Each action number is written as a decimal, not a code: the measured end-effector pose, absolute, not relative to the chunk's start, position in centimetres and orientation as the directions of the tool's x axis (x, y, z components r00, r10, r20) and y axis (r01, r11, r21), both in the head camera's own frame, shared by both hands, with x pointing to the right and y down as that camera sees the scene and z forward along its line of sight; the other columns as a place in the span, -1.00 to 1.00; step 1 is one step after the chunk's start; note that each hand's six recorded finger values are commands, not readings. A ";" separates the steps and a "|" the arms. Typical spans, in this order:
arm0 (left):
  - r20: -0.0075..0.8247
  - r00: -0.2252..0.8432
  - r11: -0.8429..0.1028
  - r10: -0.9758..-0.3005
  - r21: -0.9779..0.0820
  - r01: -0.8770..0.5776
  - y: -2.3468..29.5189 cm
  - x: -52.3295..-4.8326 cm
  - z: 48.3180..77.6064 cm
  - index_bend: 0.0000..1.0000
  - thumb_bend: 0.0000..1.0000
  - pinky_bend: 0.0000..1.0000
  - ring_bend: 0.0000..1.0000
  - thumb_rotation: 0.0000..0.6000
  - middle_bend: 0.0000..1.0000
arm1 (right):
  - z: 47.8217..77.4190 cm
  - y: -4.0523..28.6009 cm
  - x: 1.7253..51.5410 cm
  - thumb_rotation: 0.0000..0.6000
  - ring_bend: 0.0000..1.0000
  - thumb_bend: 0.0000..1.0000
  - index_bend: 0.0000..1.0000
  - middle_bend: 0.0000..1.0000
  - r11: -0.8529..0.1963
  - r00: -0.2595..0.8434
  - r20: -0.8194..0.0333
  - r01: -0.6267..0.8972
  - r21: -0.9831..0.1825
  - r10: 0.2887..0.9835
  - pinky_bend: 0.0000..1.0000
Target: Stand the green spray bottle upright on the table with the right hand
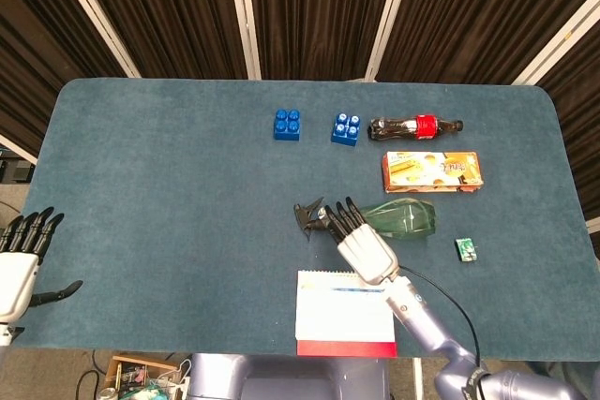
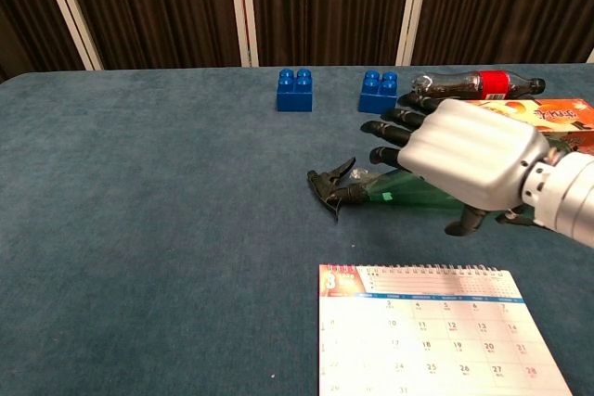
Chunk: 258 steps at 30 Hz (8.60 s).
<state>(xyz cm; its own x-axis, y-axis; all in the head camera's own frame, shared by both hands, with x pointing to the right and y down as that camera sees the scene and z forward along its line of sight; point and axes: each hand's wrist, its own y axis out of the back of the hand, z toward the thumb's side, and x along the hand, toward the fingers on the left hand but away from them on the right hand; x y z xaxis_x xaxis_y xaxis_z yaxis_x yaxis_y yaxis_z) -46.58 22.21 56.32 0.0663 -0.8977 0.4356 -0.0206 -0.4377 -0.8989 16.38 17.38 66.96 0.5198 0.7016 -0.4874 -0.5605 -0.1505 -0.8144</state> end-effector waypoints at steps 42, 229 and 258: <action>0.508 -0.028 -0.508 -0.861 -0.861 0.011 21.2 -47.8 58.9 -1.00 -0.90 -0.93 -1.00 1.00 -1.00 | 73.9 11.8 17.7 1.00 -1.00 -0.10 0.51 -0.94 -0.189 0.403 -0.613 -0.711 -0.677 0.679 -1.00; 0.478 0.106 -0.484 -0.872 -0.875 -0.029 22.7 -45.9 56.9 -1.00 -0.88 -0.93 -1.00 1.00 -1.00 | 69.4 17.2 26.3 1.00 -1.00 -1.00 -1.00 -1.00 -0.489 0.418 -0.312 0.436 -0.755 0.853 -1.00; 0.481 0.098 -0.485 -0.871 -0.874 -0.027 22.7 -46.0 57.0 -1.00 -0.88 -0.93 -1.00 1.00 -1.00 | 65.3 14.6 38.6 1.00 -1.00 -1.00 -1.00 -1.00 -0.375 0.224 -0.357 0.041 -0.926 0.907 -1.00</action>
<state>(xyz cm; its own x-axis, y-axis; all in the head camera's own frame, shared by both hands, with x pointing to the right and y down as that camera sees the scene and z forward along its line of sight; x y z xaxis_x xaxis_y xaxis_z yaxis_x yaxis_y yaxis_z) -46.01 22.67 56.99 0.0984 -0.8712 0.4809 -0.0271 -0.4855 -0.8738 38.62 14.56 65.32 0.2245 0.9066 -0.3575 0.0408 -0.3753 -0.9260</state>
